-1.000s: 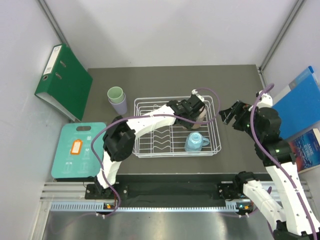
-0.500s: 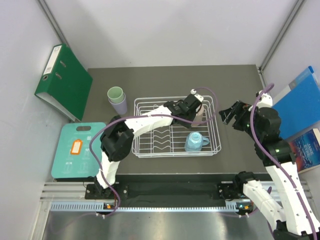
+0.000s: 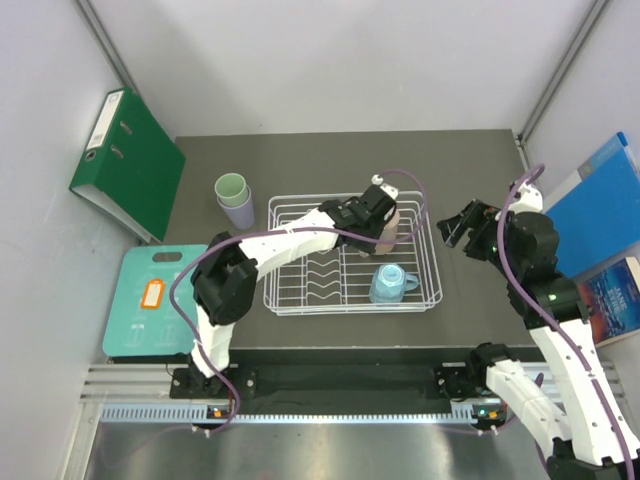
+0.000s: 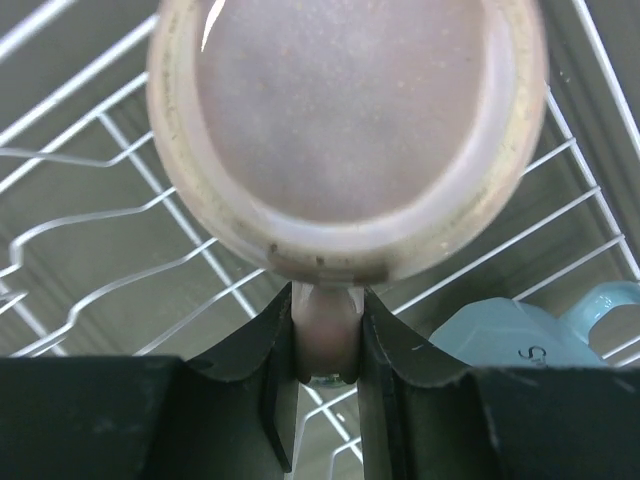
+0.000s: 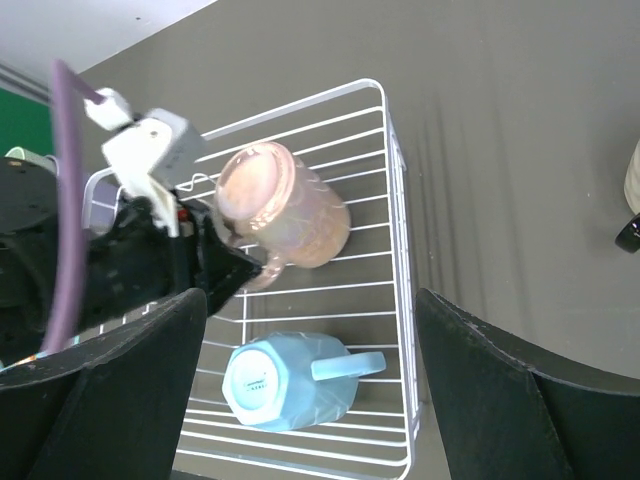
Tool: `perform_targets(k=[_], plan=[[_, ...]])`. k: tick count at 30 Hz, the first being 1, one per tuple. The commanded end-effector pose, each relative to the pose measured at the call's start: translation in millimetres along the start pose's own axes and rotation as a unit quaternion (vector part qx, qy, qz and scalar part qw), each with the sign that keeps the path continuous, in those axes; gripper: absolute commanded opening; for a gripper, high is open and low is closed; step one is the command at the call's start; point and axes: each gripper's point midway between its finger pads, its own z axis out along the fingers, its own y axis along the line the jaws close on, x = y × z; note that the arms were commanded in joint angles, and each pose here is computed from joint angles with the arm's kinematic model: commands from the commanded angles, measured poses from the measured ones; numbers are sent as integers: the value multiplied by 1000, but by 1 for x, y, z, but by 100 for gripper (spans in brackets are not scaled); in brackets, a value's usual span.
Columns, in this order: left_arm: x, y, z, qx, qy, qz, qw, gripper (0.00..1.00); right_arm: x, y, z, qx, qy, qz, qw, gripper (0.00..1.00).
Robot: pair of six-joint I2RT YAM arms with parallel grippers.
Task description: Unload the cups from the dish rack
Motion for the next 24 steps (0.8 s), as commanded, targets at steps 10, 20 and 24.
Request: perform_targets(k=[10,20,24], plan=[[-137,25,-163,8,-254,-117,960,0,-39,27,3,-30,-47,16,998,84],[-139,24,-182,186,-267,-210,922,0,-37,28,13,-38,-57,64,996,83],[-144,38,-199,308,-288,-298,856,0,-43,64,7,-150,-71,100,981,81]])
